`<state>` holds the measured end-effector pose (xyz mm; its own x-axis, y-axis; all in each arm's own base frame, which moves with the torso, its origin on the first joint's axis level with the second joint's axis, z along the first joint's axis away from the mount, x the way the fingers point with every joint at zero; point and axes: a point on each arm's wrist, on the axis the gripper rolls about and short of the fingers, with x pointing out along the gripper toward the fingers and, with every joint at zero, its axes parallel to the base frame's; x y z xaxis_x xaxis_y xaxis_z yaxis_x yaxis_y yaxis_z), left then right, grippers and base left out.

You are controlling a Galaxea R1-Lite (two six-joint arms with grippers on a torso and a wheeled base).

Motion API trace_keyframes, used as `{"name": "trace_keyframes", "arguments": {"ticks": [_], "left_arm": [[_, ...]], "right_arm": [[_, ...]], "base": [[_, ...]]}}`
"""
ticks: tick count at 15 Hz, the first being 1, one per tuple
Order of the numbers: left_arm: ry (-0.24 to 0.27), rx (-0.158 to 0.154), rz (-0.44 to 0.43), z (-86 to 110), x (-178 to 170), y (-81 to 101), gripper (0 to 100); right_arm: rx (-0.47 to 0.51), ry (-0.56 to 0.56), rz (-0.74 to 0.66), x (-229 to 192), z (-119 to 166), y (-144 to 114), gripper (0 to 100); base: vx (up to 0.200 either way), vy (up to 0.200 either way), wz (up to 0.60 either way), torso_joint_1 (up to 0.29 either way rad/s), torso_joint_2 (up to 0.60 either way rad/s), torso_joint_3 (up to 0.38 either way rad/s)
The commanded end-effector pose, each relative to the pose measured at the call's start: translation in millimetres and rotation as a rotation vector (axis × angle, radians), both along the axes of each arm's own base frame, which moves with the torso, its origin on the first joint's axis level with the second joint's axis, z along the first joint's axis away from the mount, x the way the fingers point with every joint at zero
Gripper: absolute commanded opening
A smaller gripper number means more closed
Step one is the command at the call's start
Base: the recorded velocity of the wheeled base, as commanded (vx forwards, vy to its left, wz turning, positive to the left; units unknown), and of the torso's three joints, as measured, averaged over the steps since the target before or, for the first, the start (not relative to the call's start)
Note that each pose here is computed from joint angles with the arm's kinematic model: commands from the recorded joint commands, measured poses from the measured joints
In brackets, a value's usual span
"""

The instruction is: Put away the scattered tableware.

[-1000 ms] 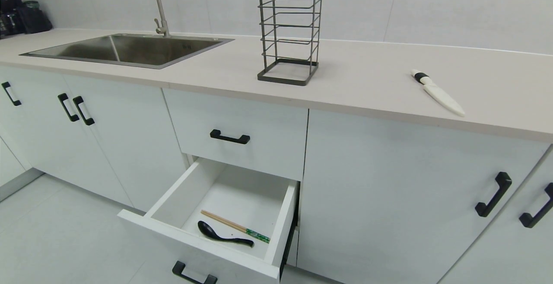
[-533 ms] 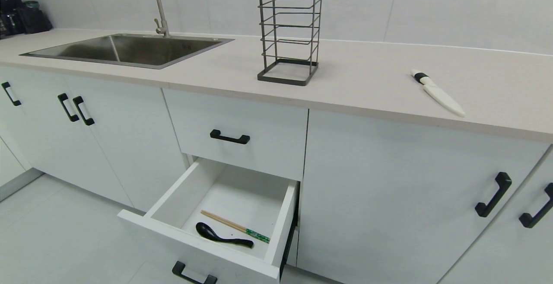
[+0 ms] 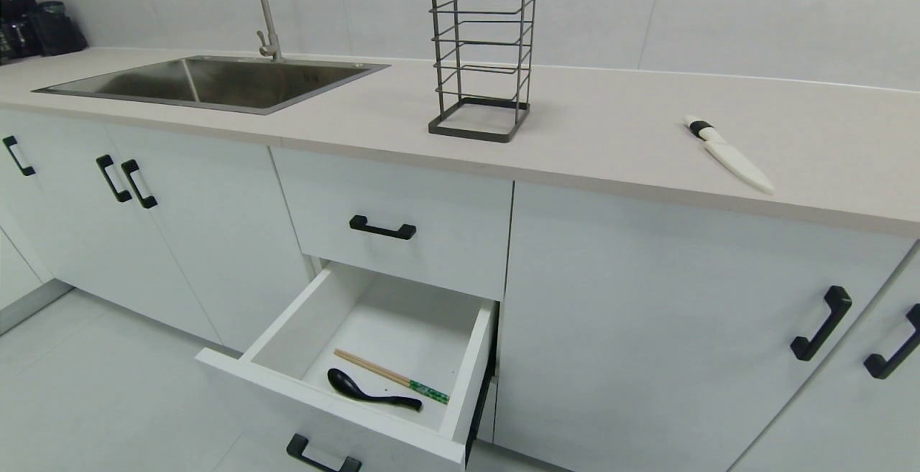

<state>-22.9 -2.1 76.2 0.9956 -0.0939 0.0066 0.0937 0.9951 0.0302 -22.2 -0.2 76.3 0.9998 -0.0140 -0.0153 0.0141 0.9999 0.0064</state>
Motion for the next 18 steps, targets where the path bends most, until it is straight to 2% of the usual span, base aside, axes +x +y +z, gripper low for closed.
{"name": "trace_keyframes", "arguments": {"ticks": [1,2,3,5,6,7,8,9,11,12,13,14,15,18], "left_arm": [[-0.090,-0.001,-0.023,13.1,-2,-0.6,100],[-0.304,-0.043,-0.052,57.0,-15,-1.5,100],[-0.331,-0.047,-0.095,84.2,-19,-3.2,100],[-0.265,-0.056,-0.116,84.0,-13,-3.3,100],[-0.265,-0.056,-0.116,84.0,-13,-3.3,100],[-0.123,-0.096,-0.163,69.2,1,-2.1,100],[-0.056,-0.106,-0.190,68.1,10,-2.1,100],[-0.014,-0.109,-0.206,69.5,15,-2.3,100],[0.135,-0.124,-0.268,71.0,35,-4.9,100],[0.229,-0.152,-0.294,68.6,46,-7.0,100],[0.275,-0.165,-0.311,67.7,51,-8.2,100],[0.392,-0.191,-0.343,62.4,65,-11.2,100],[0.456,-0.196,-0.351,58.8,73,-12.7,100],[0.593,-0.184,-0.375,48.5,88,-17.4,100]], "right_arm": [[-0.002,0.006,0.000,0,0,0,100],[-0.002,0.006,0.000,0,0,0,100],[-0.004,0.006,0.000,0,0,0,100],[0.000,0.006,0.000,0,0,0,100],[0.000,0.006,0.000,0,0,0,100],[0.000,0.003,0.002,0,0,0,100],[0.001,0.003,0.003,0,0,0,100],[0.003,0.003,0.003,0,0,0,100],[0.003,0.003,0.003,0,0,0,100],[0.003,0.003,0.003,0,0,0,100],[0.003,0.003,0.003,0,0,0,100],[0.003,0.003,0.003,0,0,0,100],[0.003,0.003,0.003,0,0,0,100],[0.004,0.003,0.003,0,0,0,100]], "base": [[0.000,0.000,0.00,0.000,0.00,0.000],[0.000,0.000,0.00,0.000,0.00,0.000],[0.000,0.000,0.00,0.000,0.00,0.000],[0.000,0.000,0.00,0.000,0.00,0.000],[0.000,0.000,0.00,0.000,0.00,0.000],[0.000,0.000,0.00,0.000,0.00,0.000],[0.000,0.000,0.00,0.000,0.00,0.000],[0.000,0.000,0.00,0.000,0.00,0.000],[0.000,0.000,0.00,0.000,0.00,0.000],[0.000,0.000,0.00,0.000,0.00,0.000],[0.000,0.000,0.00,0.000,0.00,0.000],[0.000,0.000,0.00,0.000,0.00,0.000],[0.000,0.000,0.00,0.000,0.00,0.000],[0.000,0.000,0.00,0.000,0.00,0.000]]}}
